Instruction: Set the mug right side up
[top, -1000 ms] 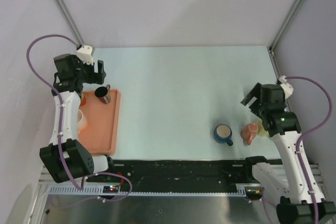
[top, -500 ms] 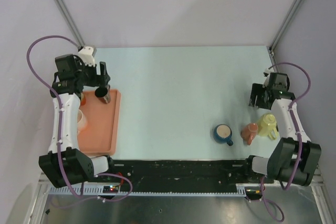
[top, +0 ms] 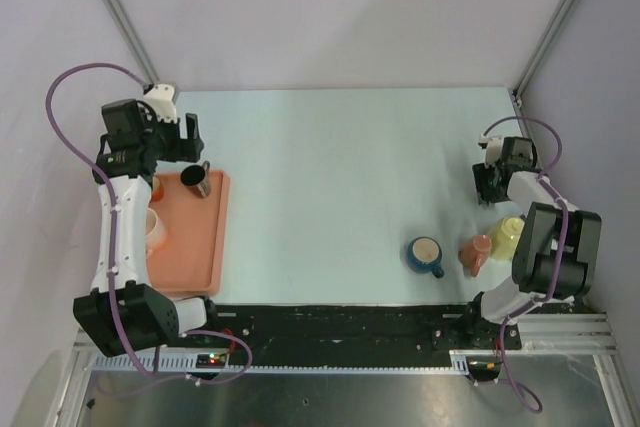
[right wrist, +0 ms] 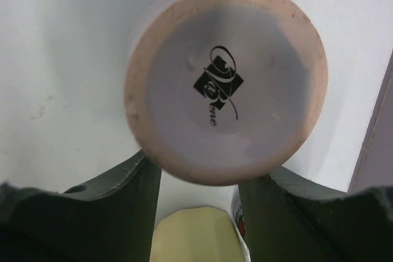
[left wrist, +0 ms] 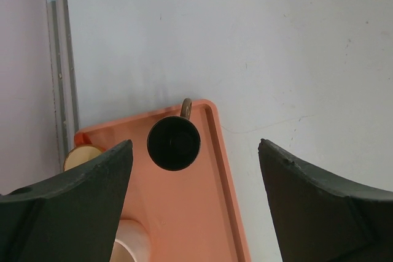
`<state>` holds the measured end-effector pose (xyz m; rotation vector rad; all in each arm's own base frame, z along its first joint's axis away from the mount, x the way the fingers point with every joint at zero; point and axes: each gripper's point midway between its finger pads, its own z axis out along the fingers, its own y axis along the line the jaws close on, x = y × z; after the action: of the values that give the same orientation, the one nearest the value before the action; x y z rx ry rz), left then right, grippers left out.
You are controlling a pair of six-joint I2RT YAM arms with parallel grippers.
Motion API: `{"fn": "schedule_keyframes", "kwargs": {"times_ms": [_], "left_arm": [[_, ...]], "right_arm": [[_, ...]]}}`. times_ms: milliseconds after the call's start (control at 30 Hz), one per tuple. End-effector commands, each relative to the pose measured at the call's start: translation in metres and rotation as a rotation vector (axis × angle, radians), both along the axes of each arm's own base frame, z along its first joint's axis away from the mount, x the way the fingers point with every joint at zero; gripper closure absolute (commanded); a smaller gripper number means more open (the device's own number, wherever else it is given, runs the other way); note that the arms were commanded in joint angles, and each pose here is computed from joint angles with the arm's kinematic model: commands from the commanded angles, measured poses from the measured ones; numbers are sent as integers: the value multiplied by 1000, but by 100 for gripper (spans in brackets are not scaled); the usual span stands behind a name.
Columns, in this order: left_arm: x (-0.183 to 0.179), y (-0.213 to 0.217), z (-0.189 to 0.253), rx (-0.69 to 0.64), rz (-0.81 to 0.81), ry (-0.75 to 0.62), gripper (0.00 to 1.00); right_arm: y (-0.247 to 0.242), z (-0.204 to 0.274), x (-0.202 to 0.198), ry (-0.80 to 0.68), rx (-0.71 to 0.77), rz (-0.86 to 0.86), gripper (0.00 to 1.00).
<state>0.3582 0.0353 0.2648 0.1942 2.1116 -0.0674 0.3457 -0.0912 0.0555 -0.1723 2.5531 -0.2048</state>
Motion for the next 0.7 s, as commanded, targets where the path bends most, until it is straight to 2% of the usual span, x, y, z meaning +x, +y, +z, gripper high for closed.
{"fn": "schedule_keyframes", "kwargs": {"times_ms": [0, 67, 167, 333, 500, 667], "left_arm": [[6, 3, 22, 29, 12, -51, 13], [6, 4, 23, 31, 15, -53, 13], [6, 5, 23, 33, 21, -52, 13], [3, 3, 26, 26, 18, -59, 13], [-3, -12, 28, -32, -32, -48, 13], [-12, -41, 28, -68, -109, -27, 14]], "right_arm": [[-11, 4, 26, -68, -43, 10, 48], [-13, 2, 30, -75, -48, 10, 54], [-18, 2, 34, -84, -75, 3, 73], [-19, 13, 43, -108, -79, 15, 97], [-1, 49, 53, -194, 10, 33, 100], [40, 96, 60, -327, 144, 46, 100]]}}
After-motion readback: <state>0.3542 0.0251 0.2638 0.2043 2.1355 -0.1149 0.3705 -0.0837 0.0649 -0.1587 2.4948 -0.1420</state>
